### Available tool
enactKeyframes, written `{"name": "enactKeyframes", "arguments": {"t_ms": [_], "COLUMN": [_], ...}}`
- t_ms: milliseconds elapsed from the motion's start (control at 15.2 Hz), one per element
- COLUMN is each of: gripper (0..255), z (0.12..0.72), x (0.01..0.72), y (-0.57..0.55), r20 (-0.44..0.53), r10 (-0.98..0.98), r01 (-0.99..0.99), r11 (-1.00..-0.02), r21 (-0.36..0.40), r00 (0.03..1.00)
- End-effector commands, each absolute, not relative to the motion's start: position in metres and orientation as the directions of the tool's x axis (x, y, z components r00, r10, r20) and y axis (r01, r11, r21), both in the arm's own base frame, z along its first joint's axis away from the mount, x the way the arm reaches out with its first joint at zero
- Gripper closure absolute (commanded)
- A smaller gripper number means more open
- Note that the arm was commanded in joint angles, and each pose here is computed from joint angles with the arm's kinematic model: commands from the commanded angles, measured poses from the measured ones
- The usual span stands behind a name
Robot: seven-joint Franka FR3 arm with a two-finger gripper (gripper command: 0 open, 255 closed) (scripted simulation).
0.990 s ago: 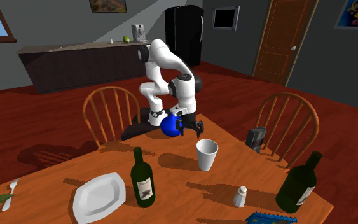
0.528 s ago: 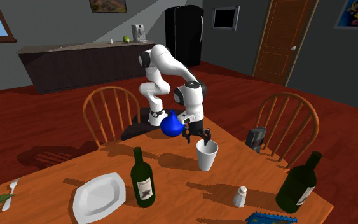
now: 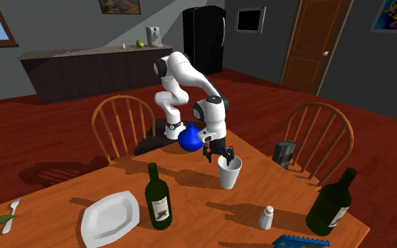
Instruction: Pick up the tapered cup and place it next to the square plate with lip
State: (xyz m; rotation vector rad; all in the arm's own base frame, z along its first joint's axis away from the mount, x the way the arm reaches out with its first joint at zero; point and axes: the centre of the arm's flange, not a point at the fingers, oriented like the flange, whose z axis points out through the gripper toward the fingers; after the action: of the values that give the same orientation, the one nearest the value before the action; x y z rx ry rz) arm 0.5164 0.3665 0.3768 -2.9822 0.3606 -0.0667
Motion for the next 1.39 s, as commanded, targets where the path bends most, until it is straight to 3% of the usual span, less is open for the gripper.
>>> {"name": "enactKeyframes", "arguments": {"t_ms": [0, 132, 198, 792, 1320], "gripper": [0, 0, 255, 255, 255], "z": [0.377, 0.377, 0.377, 0.377, 0.419], "x": [0.516, 0.516, 0.516, 0.516, 0.516], "y": [0.367, 0.367, 0.367, 0.367, 0.367], "r20": [0.028, 0.028, 0.028, 0.028, 0.028], "r10": [-0.240, -0.240, -0.240, -0.240, -0.240], "r01": [-0.234, -0.234, -0.234, -0.234, -0.234], "r11": [-0.962, -0.962, -0.962, -0.962, -0.962], "r21": [-0.141, -0.141, -0.141, -0.141, -0.141], "r00": [0.970, 0.970, 0.970, 0.970, 0.970]}}
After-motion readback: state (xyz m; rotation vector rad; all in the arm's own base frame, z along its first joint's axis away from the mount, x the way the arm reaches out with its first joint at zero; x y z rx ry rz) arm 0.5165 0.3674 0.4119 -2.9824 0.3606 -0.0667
